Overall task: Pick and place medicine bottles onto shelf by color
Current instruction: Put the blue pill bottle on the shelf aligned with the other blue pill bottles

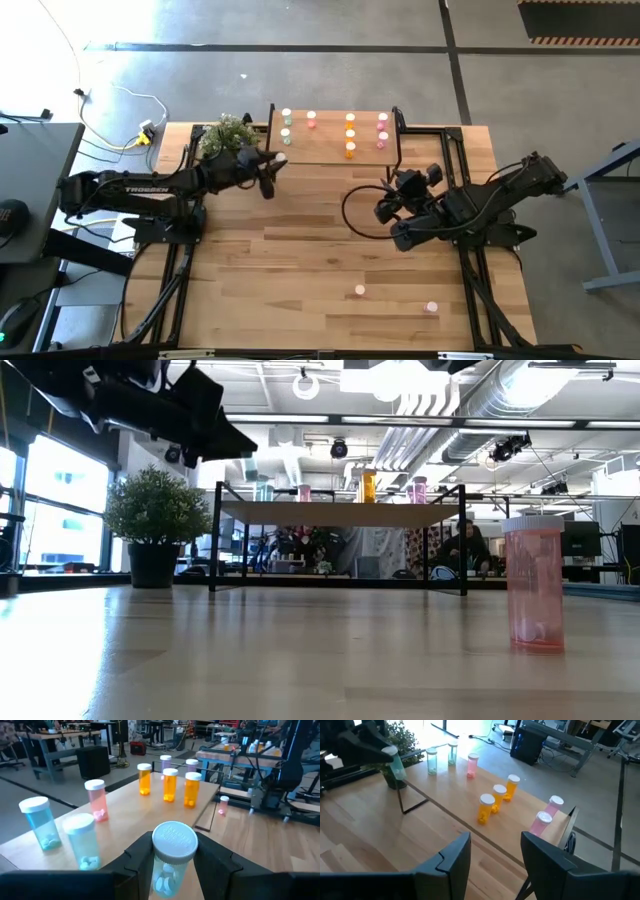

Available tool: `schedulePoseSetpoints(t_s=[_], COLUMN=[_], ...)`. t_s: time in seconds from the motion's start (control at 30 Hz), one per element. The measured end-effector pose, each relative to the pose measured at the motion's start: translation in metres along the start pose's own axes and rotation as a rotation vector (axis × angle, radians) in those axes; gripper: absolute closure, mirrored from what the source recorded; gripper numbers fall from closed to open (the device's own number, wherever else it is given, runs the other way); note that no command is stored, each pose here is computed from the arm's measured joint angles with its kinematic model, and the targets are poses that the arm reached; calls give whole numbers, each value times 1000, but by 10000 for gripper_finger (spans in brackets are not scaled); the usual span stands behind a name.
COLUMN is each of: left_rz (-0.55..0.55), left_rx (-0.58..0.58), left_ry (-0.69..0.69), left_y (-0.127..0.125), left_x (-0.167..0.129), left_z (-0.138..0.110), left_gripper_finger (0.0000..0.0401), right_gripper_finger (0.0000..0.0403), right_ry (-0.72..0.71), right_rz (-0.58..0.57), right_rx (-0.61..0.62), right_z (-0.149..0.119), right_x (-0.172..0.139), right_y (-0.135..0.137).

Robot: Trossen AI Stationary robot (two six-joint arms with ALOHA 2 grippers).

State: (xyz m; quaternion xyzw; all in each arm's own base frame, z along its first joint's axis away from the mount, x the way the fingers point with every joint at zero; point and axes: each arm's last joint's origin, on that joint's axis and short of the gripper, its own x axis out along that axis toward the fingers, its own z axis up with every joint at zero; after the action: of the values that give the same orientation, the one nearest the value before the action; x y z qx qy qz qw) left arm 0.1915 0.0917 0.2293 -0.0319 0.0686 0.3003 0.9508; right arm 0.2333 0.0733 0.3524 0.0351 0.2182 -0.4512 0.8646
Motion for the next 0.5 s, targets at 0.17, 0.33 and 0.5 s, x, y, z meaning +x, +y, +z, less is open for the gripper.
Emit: schedulePoseSetpoints(t_s=[0.17,0.33,0.5], left_rz=[-2,4,-21], left_rx=[-37,-47,-20], left_ry=[4,37,111], left_y=[16,27,26], left_x=[2,5,14], left_z=[0,10,15], left_gripper_finger=[286,286,286], right_gripper_finger=[238,238,238], right_ry=[28,31,34], right_rz=[-2,-14,-24], right_rx=[6,11,14], right_z=[1,2,3], right_x=[4,7,10], right_y=[-1,-2,-3])
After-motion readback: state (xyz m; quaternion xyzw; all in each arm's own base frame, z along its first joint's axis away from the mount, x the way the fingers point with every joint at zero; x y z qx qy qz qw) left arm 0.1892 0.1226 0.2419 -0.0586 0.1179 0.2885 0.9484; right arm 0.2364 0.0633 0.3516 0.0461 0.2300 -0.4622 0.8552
